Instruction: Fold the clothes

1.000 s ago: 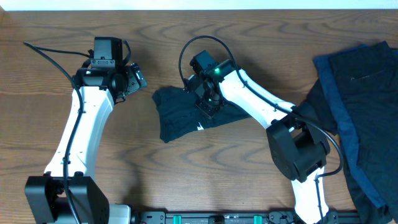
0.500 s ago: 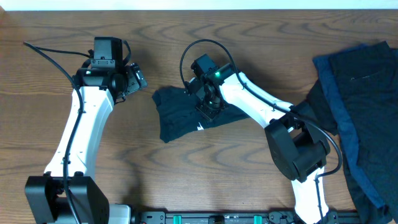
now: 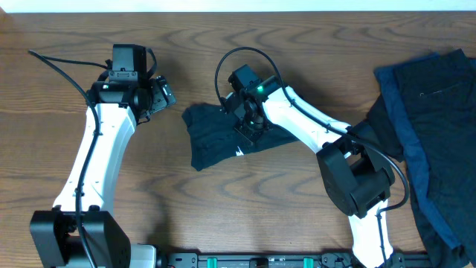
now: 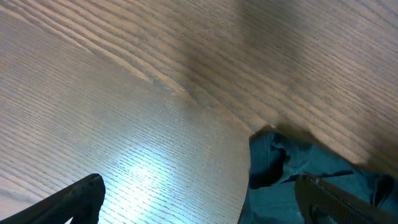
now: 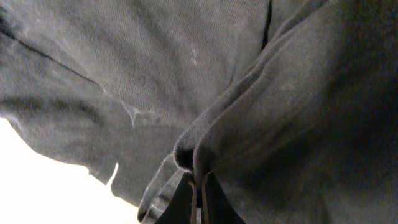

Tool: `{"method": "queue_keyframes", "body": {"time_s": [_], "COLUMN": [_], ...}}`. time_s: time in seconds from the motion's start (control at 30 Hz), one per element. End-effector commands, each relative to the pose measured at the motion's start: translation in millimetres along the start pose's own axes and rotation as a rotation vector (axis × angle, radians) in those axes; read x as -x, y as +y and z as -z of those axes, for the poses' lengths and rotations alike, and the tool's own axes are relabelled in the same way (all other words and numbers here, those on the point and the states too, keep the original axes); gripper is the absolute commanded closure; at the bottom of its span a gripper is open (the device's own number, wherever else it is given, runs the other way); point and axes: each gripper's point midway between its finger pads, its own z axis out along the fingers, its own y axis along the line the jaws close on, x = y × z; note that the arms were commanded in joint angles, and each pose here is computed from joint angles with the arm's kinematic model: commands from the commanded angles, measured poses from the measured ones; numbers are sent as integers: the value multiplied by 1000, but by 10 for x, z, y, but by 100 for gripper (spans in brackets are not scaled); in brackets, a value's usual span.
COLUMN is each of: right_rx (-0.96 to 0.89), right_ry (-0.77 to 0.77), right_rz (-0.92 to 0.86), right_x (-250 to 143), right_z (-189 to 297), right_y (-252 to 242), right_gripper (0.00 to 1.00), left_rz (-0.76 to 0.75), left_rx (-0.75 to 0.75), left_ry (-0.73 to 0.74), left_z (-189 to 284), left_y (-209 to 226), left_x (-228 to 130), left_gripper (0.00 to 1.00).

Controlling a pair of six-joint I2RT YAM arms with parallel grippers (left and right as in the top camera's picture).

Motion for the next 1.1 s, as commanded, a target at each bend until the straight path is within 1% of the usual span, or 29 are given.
{"method": "queue_keyframes", "body": {"time_s": [0.0, 0.13, 0.23, 0.4, 0.57, 0.6, 0.63, 0.67, 0.7, 0.73, 0.8, 0.97, 1.0, 1.03, 1.07], "right_rx": [9, 11, 18, 30, 34, 33, 31, 30, 29, 26, 12, -32, -34, -38, -37], "right_ry": [-6, -3, 21, 70, 80, 77, 72, 65, 58, 46, 19, -21, -17, -5, 8], "right_rz": [15, 23, 29, 37, 47, 43, 33, 31, 32, 34, 15, -106, -121, -145, -164], "right_x": [66, 93, 41, -71, -91, -86, -73, -58, -39, -10, 59, 162, 144, 97, 44], "right_z": [61, 208, 264, 254, 232, 227, 222, 220, 219, 217, 235, 474, 520, 566, 582], "right_y": [63, 119, 183, 269, 322, 323, 318, 315, 312, 305, 259, -47, -109, -198, -264], "right_gripper": [99, 99, 99, 99, 99, 96, 79, 67, 58, 55, 52, 54, 58, 67, 73], "left_rz": [12, 12, 12, 12, 12, 12, 12, 12, 12, 12, 12, 11, 11, 11, 11], "left_rx": [22, 22, 23, 23, 23, 23, 23, 23, 23, 23, 23, 24, 24, 25, 26], "left_ry": [6, 6, 9, 9, 9, 9, 9, 9, 9, 9, 9, 10, 11, 12, 14], "left_z": [-38, -38, -38, -38, -38, -38, -38, -38, -38, -38, -38, -38, -38, -38, -38], "left_y": [47, 47, 51, 51, 51, 51, 52, 52, 52, 52, 51, 52, 54, 55, 57], "left_x": [-24, -24, -31, -32, -32, -32, -33, -33, -33, -33, -32, -34, -38, -40, -43], "left_gripper": [1, 1, 1, 1, 1, 1, 1, 1, 1, 1, 1, 1, 1, 1, 1]}}
